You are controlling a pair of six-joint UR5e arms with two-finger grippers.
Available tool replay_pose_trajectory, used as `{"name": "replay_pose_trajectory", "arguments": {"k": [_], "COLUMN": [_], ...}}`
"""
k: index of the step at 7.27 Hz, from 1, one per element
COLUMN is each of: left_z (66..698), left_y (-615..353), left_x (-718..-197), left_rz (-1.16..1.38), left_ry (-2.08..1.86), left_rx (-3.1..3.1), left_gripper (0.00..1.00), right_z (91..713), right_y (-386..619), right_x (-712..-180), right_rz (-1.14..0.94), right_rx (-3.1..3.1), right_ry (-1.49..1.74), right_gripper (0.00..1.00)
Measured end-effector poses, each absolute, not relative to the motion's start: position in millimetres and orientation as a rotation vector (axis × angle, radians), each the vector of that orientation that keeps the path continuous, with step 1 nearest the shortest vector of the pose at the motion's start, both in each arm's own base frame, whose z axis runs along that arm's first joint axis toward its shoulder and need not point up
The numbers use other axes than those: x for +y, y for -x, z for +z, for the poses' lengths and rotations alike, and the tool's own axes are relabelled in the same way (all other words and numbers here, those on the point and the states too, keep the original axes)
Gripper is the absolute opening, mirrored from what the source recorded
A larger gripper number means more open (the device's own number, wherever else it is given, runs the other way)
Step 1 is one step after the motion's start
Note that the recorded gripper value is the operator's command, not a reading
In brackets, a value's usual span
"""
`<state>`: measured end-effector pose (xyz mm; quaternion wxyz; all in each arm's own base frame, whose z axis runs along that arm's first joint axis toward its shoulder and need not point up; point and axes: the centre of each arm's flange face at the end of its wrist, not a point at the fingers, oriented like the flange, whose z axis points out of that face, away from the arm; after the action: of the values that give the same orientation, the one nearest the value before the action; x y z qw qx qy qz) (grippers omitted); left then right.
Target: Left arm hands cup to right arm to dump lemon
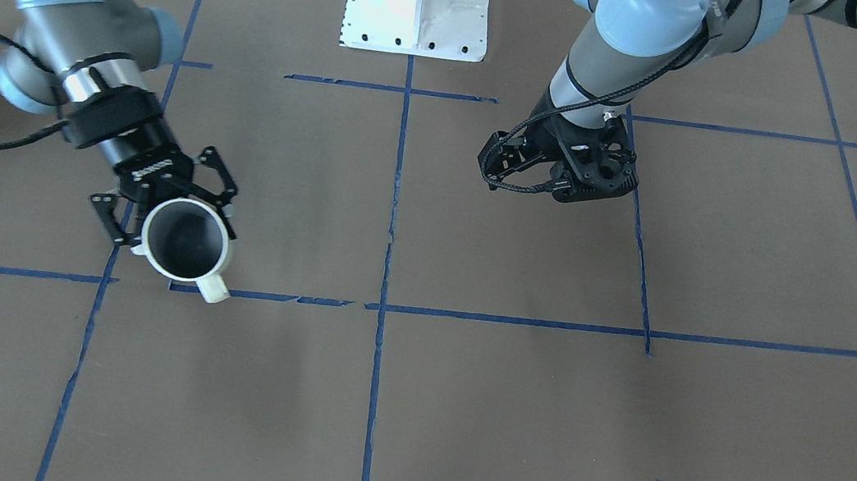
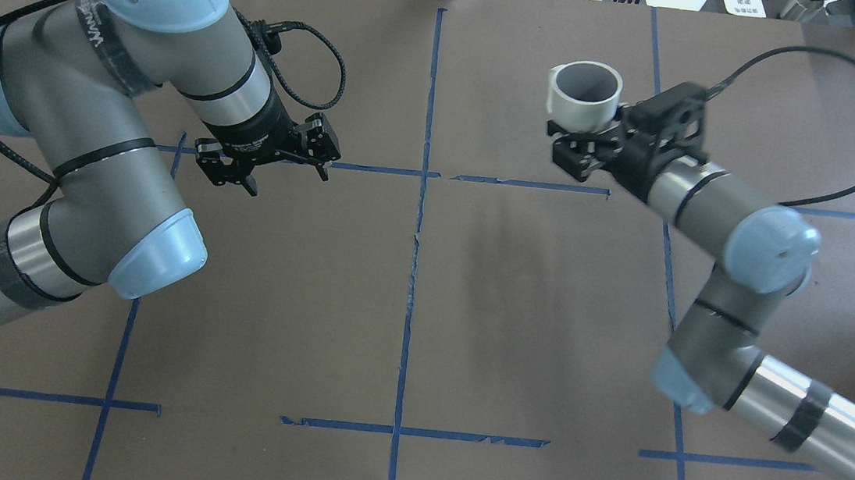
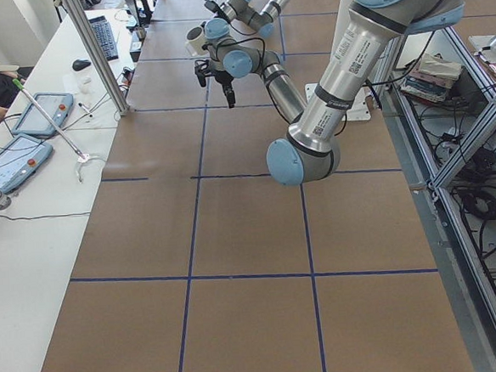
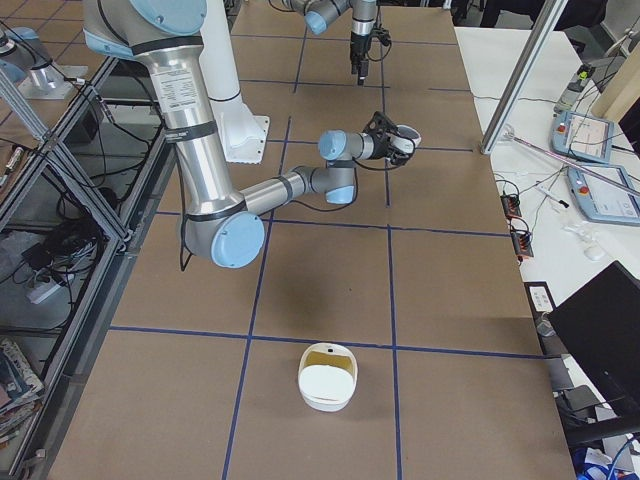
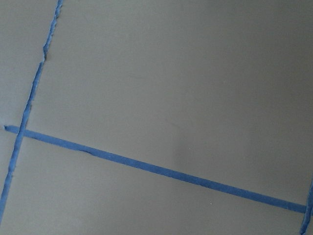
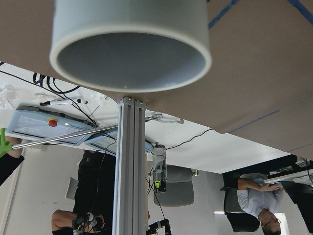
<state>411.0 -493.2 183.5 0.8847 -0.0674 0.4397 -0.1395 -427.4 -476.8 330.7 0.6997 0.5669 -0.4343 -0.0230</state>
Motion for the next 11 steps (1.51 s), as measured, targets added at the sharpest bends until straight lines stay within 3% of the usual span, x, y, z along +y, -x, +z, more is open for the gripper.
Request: {"name": "replay_pose_trajectory", "arguments": {"k": [5, 11], "left_z": [132.0, 105.1], "left_y": [-404.4, -429.6], "left_x": [-527.0, -516.1], "left_rz": [-0.372, -0.339], "left_ry": [0.230, 0.278], "left_rx": [0.944, 0.972], "left_gripper": [0.83, 0.68], "right_z": [244.6, 209.7], "right_y": [563.4, 578.4], "right_x": [-372.0, -356.7], "right_rz": [-0.021, 0.002], "right_rx": [-0.831, -0.869], "right_ry": [-1.304, -1.317], "right_gripper": [0.42, 0.48]}}
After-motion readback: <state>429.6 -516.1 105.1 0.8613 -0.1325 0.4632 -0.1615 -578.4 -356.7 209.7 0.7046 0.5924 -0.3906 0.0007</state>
